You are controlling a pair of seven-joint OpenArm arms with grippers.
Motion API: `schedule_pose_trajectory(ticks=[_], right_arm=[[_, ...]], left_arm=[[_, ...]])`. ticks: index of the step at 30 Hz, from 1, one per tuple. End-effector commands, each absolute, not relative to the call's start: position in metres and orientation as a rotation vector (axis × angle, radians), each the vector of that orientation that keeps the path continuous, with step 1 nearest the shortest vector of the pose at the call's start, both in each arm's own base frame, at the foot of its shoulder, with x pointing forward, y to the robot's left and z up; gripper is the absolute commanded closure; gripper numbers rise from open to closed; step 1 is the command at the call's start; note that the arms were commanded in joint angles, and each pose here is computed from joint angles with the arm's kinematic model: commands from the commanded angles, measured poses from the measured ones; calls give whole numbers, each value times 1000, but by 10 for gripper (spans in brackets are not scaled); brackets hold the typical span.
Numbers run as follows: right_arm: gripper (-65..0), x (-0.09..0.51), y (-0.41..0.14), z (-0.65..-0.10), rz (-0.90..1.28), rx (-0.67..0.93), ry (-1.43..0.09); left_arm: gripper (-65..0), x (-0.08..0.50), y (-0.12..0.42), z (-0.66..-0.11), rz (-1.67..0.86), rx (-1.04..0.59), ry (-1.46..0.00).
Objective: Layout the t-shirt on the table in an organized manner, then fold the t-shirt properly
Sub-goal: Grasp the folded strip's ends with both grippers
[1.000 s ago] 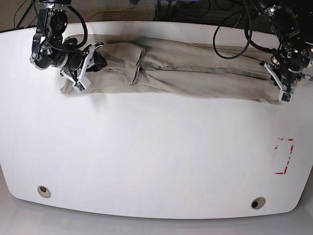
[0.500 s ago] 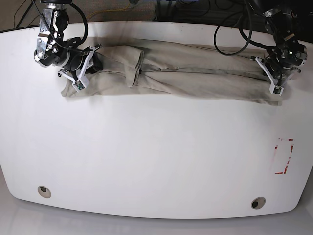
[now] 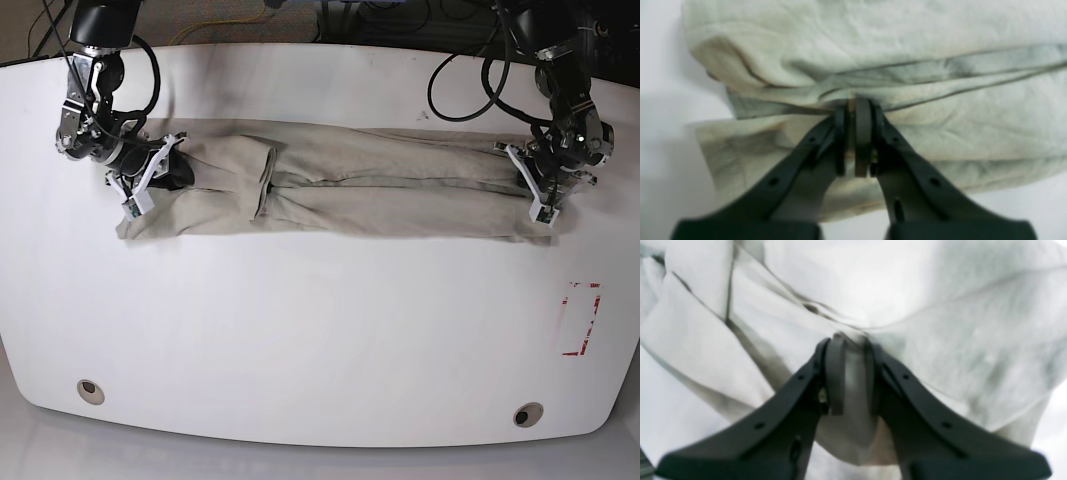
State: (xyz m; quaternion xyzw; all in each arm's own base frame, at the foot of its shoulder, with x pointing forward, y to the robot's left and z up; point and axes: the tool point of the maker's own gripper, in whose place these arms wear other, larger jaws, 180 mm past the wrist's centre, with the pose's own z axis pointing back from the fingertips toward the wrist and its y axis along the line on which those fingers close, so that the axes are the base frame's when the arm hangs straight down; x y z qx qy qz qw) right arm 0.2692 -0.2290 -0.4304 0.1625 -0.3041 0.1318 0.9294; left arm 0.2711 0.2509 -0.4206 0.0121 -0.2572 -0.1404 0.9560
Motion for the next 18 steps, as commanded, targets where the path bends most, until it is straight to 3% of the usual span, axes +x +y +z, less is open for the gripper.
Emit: schedule_pose_trajectory(ticks=[1, 7, 18], right_arm=[[-111, 255, -258, -445, 281, 216, -495], [-109, 257, -263, -441, 288, 202, -500], [-109, 263, -256, -433, 306, 203, -528]], left_arm=[[-28, 264, 251, -425, -294, 31, -478], [-113, 269, 254, -406, -308, 69, -505], [-429, 282, 265, -349, -314, 187, -643]])
